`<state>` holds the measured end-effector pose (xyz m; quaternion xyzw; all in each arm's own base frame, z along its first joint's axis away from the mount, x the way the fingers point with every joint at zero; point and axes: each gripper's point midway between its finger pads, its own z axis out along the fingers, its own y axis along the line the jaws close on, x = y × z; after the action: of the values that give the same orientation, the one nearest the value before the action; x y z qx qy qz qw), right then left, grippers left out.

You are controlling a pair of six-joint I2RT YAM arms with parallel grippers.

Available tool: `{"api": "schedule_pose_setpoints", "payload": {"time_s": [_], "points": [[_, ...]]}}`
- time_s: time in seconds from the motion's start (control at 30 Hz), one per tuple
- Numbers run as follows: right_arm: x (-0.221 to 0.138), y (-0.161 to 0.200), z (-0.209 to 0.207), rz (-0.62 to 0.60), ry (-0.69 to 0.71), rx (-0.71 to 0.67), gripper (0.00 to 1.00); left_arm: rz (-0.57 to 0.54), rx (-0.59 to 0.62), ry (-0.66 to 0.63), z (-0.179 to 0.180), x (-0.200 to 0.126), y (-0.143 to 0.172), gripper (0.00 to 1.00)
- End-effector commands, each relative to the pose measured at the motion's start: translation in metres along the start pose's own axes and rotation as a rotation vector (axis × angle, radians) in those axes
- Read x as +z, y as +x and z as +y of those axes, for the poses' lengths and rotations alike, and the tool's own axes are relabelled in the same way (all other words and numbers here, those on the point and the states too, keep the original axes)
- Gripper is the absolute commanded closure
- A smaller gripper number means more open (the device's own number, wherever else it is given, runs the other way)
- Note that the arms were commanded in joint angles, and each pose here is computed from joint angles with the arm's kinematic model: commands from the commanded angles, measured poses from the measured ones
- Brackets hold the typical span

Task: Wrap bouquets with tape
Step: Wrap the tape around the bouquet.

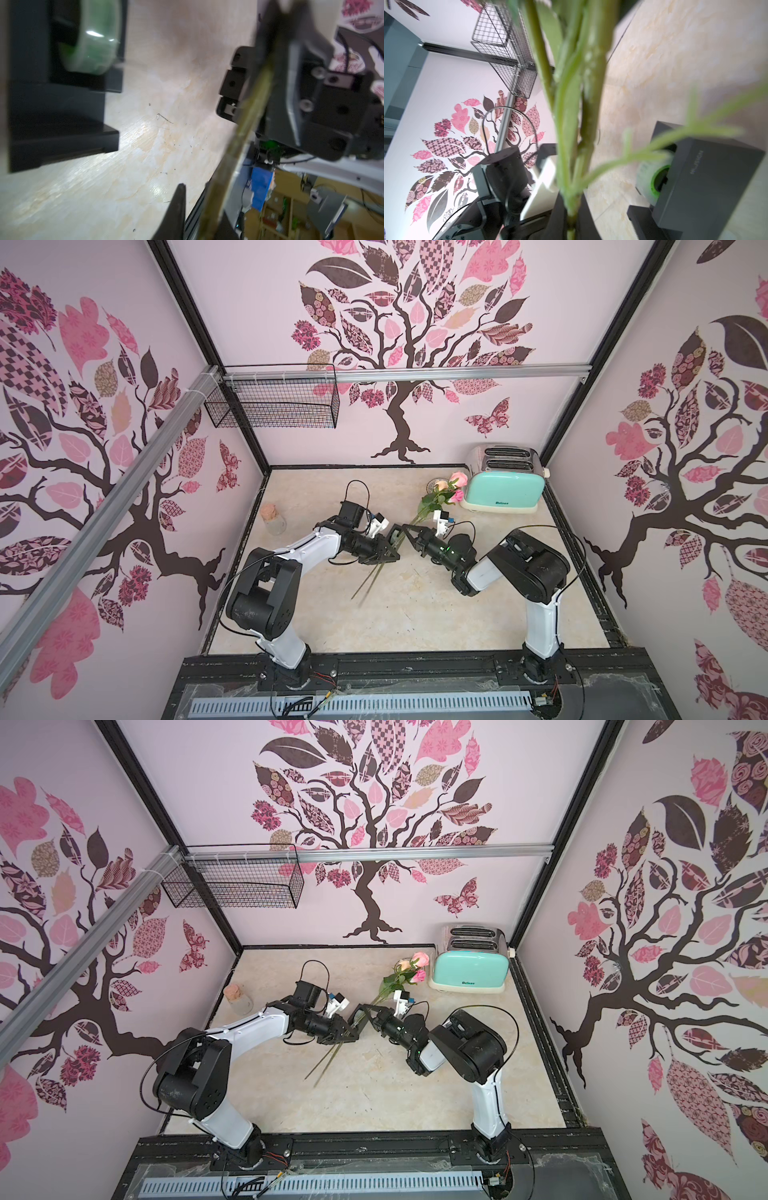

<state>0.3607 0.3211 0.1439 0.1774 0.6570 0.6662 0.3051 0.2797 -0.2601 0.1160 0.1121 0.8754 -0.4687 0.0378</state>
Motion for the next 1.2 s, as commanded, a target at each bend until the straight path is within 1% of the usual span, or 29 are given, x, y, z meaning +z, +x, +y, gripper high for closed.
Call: {"api": "schedule_pose_setpoints", "payload": {"time_s": [0.0, 0.03, 0.1, 0.17, 0.2, 0.23, 0.37, 0.47, 0.63, 0.7, 0.77, 0.83, 0.87, 0.93, 0.97, 1.03, 1.07, 1.1, 1.13, 1.17], "points": [[0.0, -0.001, 0.015, -0.009, -0.068, -0.025, 1.0, -0.014, 0.022, -0.107, 0.01, -0.008, -0.006, 1.0], [-0.001, -0.001, 0.014, -0.009, -0.061, -0.022, 0.96, -0.012, 0.046, -0.14, 0.011, -0.009, -0.006, 1.0], [-0.002, 0.0, 0.009, -0.003, -0.037, -0.008, 0.76, -0.011, 0.112, -0.227, 0.013, -0.01, -0.005, 1.0], [-0.002, 0.001, 0.006, 0.005, -0.013, 0.001, 0.72, -0.016, 0.188, -0.324, 0.015, -0.011, -0.003, 1.0], [-0.002, 0.002, 0.004, 0.007, 0.001, 0.006, 0.67, -0.016, 0.242, -0.383, 0.017, -0.011, -0.002, 1.0], [-0.002, 0.002, 0.001, 0.01, 0.022, 0.019, 0.65, -0.018, 0.285, -0.435, 0.018, -0.013, -0.001, 1.0], [-0.001, 0.006, -0.009, 0.032, 0.079, 0.051, 0.62, -0.026, 0.482, -0.675, 0.026, -0.019, -0.001, 1.0], [0.001, 0.009, -0.012, 0.056, 0.1, 0.082, 0.62, -0.033, 0.598, -0.838, 0.031, -0.022, -0.002, 1.0], [0.003, 0.015, -0.017, 0.093, 0.15, 0.112, 0.63, -0.078, 0.756, -1.051, 0.031, -0.027, -0.011, 1.0], [0.005, 0.017, -0.018, 0.109, 0.17, 0.121, 0.63, -0.085, 0.839, -1.131, 0.03, -0.028, -0.012, 1.0], [0.007, 0.02, -0.021, 0.127, 0.192, 0.139, 0.68, -0.116, 0.895, -1.199, 0.027, -0.029, -0.016, 1.0], [0.009, 0.024, -0.024, 0.151, 0.207, 0.16, 0.73, -0.127, 0.919, -1.216, 0.026, -0.027, -0.017, 1.0], [0.01, 0.025, -0.025, 0.162, 0.209, 0.169, 0.82, -0.124, 0.925, -1.214, 0.026, -0.026, -0.017, 1.0], [0.011, 0.027, -0.023, 0.17, 0.197, 0.182, 0.95, -0.128, 0.917, -1.213, 0.027, -0.024, -0.017, 1.0], [0.011, 0.026, -0.023, 0.165, 0.189, 0.186, 1.0, -0.13, 0.906, -1.207, 0.026, -0.023, -0.017, 1.0], [0.009, 0.024, -0.021, 0.148, 0.171, 0.181, 1.0, -0.125, 0.87, -1.158, 0.022, -0.02, -0.014, 0.99], [0.008, 0.022, -0.019, 0.137, 0.158, 0.17, 1.0, -0.12, 0.845, -1.11, 0.018, -0.017, -0.011, 0.9], [0.007, 0.02, -0.017, 0.129, 0.148, 0.162, 1.0, -0.124, 0.815, -1.069, 0.015, -0.017, -0.01, 0.84], [0.007, 0.019, -0.015, 0.121, 0.135, 0.15, 1.0, -0.123, 0.772, -0.993, 0.009, -0.015, -0.007, 0.77], [0.007, 0.018, -0.012, 0.115, 0.118, 0.137, 1.0, -0.129, 0.717, -0.92, 0.005, -0.017, -0.005, 0.73]]}}
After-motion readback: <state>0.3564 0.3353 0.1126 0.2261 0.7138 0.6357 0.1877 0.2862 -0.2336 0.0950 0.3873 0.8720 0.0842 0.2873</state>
